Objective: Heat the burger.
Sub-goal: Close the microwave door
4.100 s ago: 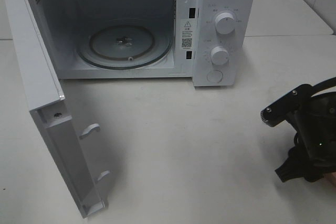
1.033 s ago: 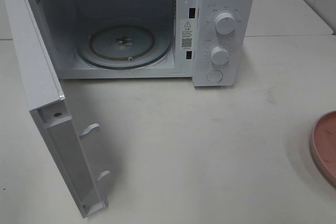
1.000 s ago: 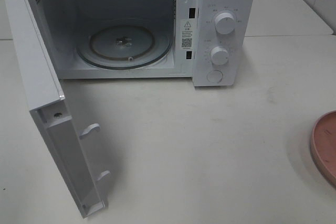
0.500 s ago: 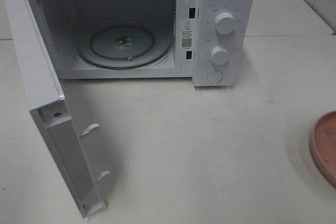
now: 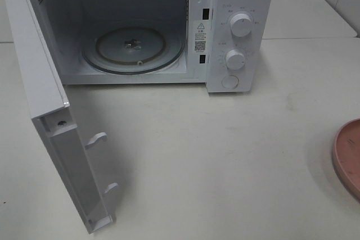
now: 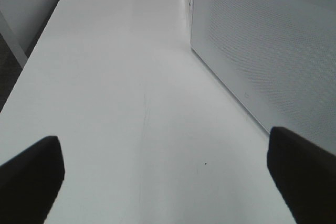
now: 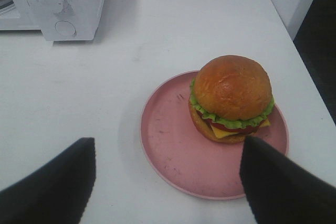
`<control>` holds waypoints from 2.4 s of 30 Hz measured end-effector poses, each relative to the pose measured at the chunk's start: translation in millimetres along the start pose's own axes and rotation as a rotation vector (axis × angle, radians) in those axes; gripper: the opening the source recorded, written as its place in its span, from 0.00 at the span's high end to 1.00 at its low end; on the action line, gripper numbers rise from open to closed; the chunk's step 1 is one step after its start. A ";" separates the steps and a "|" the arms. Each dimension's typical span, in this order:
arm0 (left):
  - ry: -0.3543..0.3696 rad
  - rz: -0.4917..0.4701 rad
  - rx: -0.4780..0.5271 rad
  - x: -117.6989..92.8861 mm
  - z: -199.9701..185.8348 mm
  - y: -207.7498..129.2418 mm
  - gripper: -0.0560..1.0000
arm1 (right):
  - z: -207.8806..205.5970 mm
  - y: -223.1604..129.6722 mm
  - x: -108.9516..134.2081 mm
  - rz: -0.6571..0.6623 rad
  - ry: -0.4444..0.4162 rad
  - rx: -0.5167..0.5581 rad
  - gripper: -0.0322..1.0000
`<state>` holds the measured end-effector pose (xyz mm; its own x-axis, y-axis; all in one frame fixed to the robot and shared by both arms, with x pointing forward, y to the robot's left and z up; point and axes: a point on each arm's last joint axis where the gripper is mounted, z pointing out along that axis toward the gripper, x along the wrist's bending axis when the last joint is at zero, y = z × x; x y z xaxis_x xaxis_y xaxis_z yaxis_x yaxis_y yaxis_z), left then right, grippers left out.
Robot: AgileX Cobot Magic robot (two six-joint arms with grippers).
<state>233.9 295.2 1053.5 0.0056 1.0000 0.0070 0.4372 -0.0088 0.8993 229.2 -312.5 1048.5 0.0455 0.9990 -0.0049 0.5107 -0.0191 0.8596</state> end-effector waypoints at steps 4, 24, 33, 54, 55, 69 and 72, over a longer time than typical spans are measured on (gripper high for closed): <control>0.000 0.000 0.000 0.0 0.0 0.0 0.01 | 0.0 0.0 0.0 0.000 0.000 0.000 0.25; 0.000 0.000 0.000 0.0 0.0 0.0 0.01 | 0.0 0.0 0.0 -0.001 0.000 0.000 0.25; -0.003 -0.002 0.000 -0.3 0.0 0.0 0.01 | 0.0 0.0 0.0 -0.001 0.000 0.000 0.25; 0.008 -0.017 -0.013 4.2 32.6 35.5 0.72 | 0.0 0.0 0.0 -0.001 0.000 0.000 0.25; 0.009 -0.018 -0.015 4.6 35.8 36.6 0.77 | 0.0 0.0 0.0 -0.001 0.000 0.000 0.25; 0.045 -0.033 -0.131 11.4 98.5 29.9 0.95 | 0.0 0.0 0.0 -0.001 0.000 0.000 0.25; 0.056 -0.034 -0.177 13.1 110.0 27.9 0.95 | 0.0 0.0 0.0 -0.001 0.000 0.000 0.25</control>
<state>345.1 307.7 1030.7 -0.0586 0.9983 -0.0053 0.2710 0.0210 0.9623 229.2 -312.5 1048.5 0.0450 0.9990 -0.0058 0.5107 -0.0181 0.8596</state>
